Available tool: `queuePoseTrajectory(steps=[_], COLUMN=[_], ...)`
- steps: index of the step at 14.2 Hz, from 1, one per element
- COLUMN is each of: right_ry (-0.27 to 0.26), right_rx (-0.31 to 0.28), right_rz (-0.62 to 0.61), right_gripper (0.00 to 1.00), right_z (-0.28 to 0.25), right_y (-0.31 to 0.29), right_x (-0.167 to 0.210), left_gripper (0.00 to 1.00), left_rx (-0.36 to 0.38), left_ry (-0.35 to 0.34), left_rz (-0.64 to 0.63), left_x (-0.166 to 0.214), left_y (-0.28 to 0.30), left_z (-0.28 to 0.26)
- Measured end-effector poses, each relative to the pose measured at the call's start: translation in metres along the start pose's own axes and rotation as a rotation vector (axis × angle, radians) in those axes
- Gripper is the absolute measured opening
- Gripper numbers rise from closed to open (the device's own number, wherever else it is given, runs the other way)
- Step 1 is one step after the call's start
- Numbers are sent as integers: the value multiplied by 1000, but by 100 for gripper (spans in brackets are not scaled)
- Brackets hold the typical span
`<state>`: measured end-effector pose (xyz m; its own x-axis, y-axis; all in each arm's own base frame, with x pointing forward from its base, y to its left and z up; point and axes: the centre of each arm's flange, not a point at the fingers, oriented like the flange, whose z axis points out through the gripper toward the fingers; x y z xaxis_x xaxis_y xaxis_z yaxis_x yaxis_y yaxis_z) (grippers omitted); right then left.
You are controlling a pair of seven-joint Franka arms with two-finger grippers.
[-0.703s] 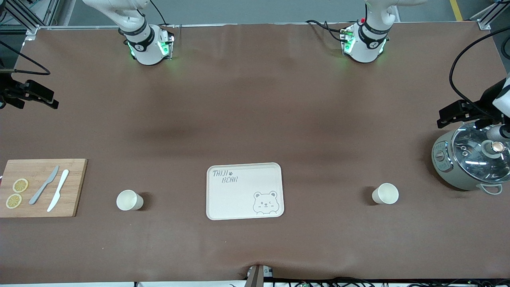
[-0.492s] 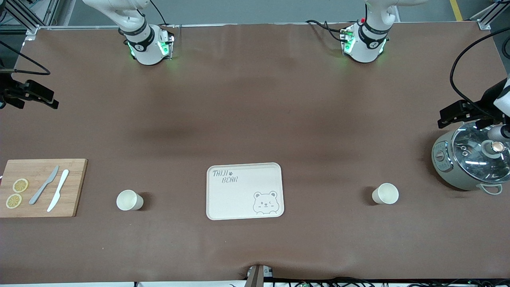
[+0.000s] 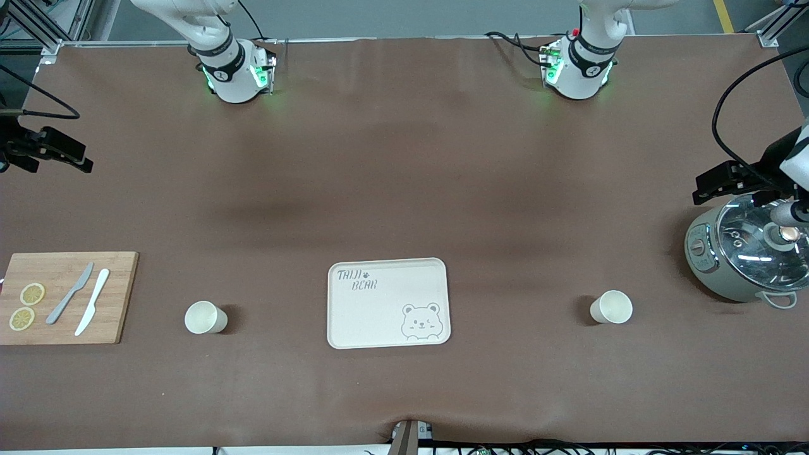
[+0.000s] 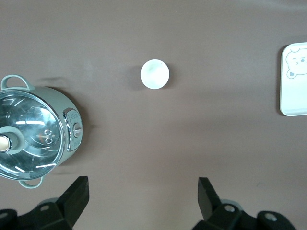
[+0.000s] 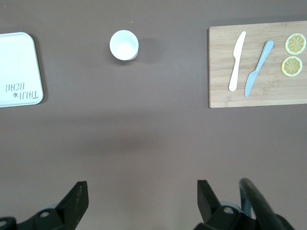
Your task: Place white IKEA cup upright on tray with both arms
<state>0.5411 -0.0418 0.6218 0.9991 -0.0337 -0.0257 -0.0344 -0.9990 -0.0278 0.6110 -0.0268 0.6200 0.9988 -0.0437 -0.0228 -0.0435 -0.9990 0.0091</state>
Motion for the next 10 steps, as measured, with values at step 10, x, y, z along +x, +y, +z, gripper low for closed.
queuePoseTrajectory(steps=[10], right_ry=[11], right_rx=[-46], right_rz=[-2], right_gripper=[100], right_z=[1], right_y=[4], right_x=[4], left_gripper=[100], left_rx=[32], left_ry=[-54], left_rz=[-9], left_x=[55], left_y=[-11], left_z=[102])
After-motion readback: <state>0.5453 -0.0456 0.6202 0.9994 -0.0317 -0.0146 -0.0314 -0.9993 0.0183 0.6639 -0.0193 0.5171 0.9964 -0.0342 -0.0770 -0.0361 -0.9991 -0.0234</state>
